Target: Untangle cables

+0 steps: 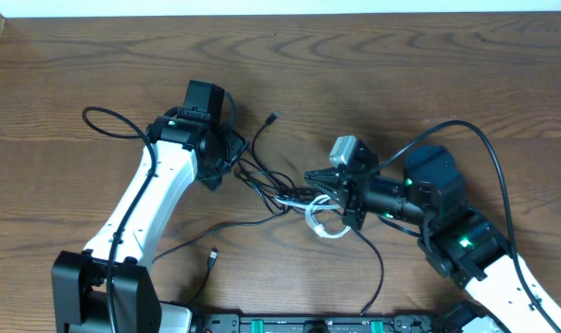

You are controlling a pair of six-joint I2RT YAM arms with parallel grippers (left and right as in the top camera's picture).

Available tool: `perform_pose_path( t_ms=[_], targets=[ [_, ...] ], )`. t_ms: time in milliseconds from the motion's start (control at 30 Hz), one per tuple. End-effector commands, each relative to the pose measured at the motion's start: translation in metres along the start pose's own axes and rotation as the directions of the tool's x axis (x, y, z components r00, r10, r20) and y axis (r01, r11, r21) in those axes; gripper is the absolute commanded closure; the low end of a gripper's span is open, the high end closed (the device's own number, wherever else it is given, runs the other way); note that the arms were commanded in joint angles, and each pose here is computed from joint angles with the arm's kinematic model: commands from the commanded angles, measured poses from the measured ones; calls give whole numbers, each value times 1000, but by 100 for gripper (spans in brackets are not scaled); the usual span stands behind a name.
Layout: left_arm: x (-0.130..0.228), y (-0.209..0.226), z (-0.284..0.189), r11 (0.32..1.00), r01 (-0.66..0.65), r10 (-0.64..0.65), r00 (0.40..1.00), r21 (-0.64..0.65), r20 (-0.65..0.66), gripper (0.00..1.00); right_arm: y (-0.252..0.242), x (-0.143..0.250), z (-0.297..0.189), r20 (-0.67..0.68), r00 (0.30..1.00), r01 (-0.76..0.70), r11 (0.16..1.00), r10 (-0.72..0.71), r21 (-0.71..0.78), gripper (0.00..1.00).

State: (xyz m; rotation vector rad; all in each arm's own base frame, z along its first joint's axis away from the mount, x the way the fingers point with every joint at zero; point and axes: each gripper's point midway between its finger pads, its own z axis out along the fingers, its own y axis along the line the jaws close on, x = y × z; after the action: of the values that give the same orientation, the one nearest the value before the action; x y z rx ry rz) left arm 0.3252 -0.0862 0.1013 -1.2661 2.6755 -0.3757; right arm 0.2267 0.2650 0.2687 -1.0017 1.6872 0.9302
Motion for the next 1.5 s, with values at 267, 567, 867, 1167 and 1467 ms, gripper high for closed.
perform_pose_path(
  t_ms=[267,567,867,1167,1467],
  targets=[
    [17,-9,-10,997,-55,61,994,61,-89,8,-19,57,11,-194,962,-178,981,190,78,90],
    [49,-21,-8,989,-127,135,984,72,-116,9,-4,128,41,-431,894,-143,990,122,-17,36],
    [49,-20,-6,986,-160,162,985,37,-60,9,-16,190,64,-583,801,-129,990,136,54,50],
    [49,-20,-6,986,-160,162,985,37,-60,8,7,157,83,-468,862,-257,964,196,-70,99],
    [41,-18,-7,986,-166,167,984,36,-53,6,6,117,87,-344,886,-381,910,310,-162,99]
  ],
)
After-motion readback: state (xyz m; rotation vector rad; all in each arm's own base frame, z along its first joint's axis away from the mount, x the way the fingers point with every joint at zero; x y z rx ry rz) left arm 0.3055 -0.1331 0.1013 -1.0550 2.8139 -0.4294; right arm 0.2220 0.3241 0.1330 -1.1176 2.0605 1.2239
